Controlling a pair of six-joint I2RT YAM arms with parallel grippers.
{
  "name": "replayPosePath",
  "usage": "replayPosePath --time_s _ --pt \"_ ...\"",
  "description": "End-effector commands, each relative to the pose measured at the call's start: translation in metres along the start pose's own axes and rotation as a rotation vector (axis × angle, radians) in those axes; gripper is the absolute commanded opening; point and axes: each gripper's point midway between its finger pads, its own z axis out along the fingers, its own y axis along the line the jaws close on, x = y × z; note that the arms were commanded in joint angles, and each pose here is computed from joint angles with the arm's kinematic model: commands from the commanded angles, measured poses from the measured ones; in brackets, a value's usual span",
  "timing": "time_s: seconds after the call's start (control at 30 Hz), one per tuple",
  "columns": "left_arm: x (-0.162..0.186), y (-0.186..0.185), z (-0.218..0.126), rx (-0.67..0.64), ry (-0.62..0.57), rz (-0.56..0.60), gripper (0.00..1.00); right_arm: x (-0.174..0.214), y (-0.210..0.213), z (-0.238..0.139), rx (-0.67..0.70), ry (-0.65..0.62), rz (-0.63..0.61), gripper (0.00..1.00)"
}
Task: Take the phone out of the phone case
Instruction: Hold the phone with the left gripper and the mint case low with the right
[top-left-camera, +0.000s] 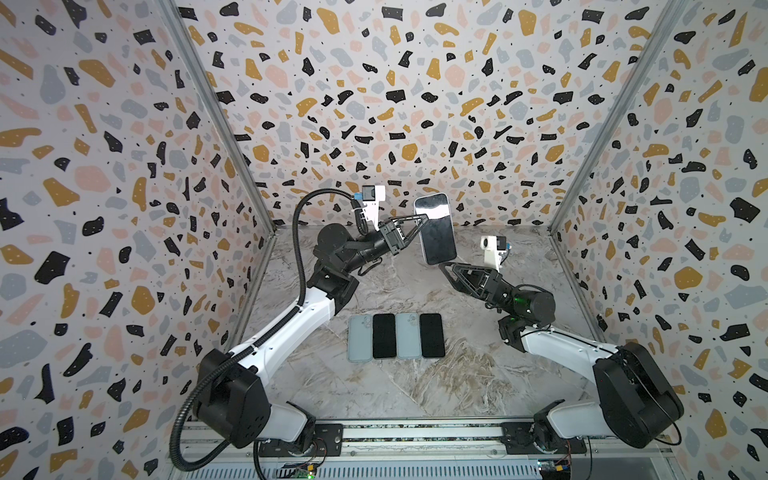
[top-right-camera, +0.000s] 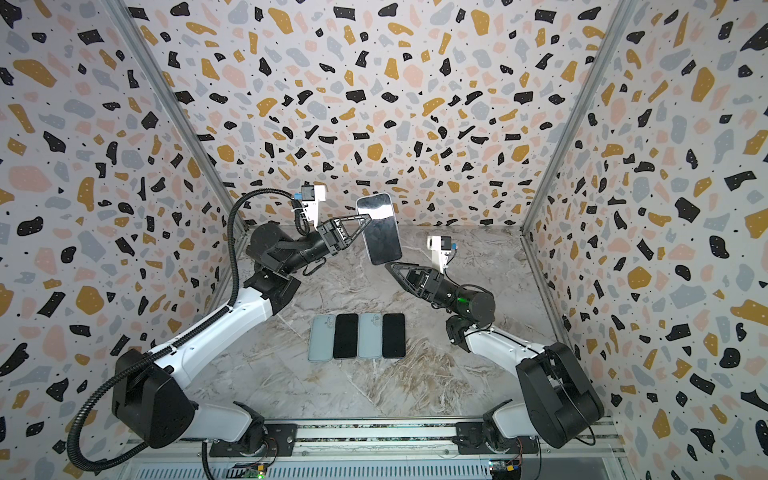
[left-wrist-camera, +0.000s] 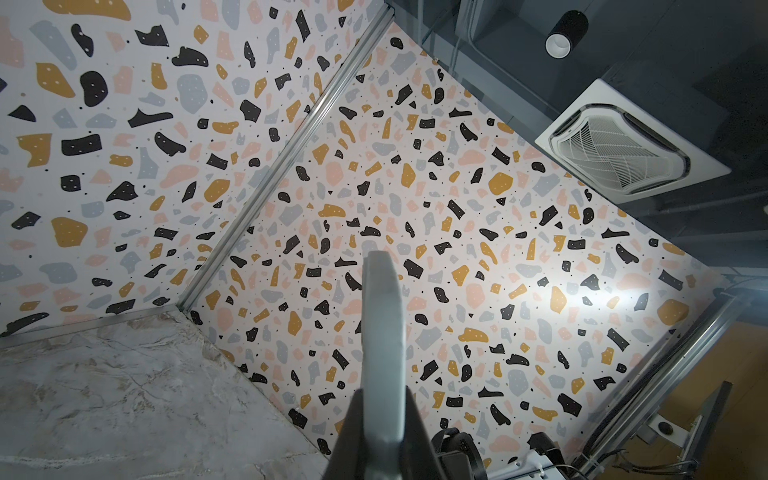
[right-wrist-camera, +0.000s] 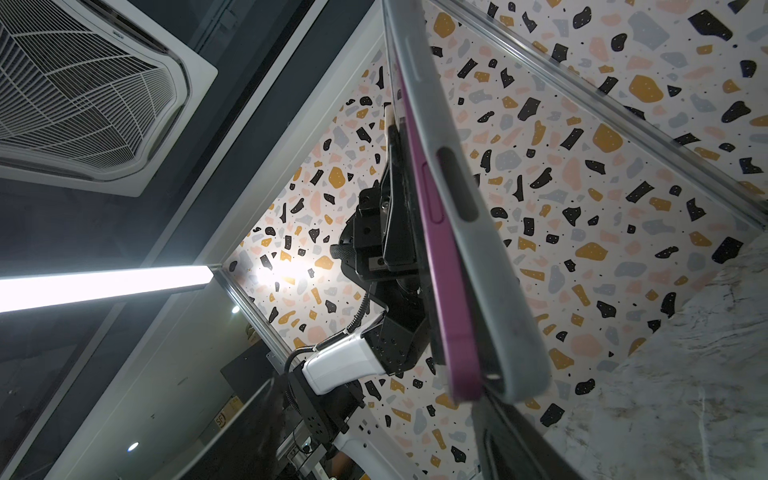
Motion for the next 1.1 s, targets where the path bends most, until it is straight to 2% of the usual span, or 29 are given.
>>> replayPosePath --time_s 0.0,0.2,0.43,1.07 --pt "0.003 -0.028 0.0 0.1 0.01 0.054 0.0 -0.016 0.051 0.001 -0.172 -0.05 -0.175 0.72" --pt "0.01 -0.026 0.0 0.098 0.027 0.051 0.0 -0.02 0.052 -0.001 -0.176 -0.062 -0.183 0.7" --pt "0.02 -0.018 0.0 0.079 0.049 0.049 0.0 -0.024 0.054 -0.004 -0.17 -0.065 -0.199 0.63" --pt "0.008 -0.008 0.006 0.052 -0.004 0.046 0.0 -0.006 0.069 -0.01 -0.197 -0.045 -0.178 0.66"
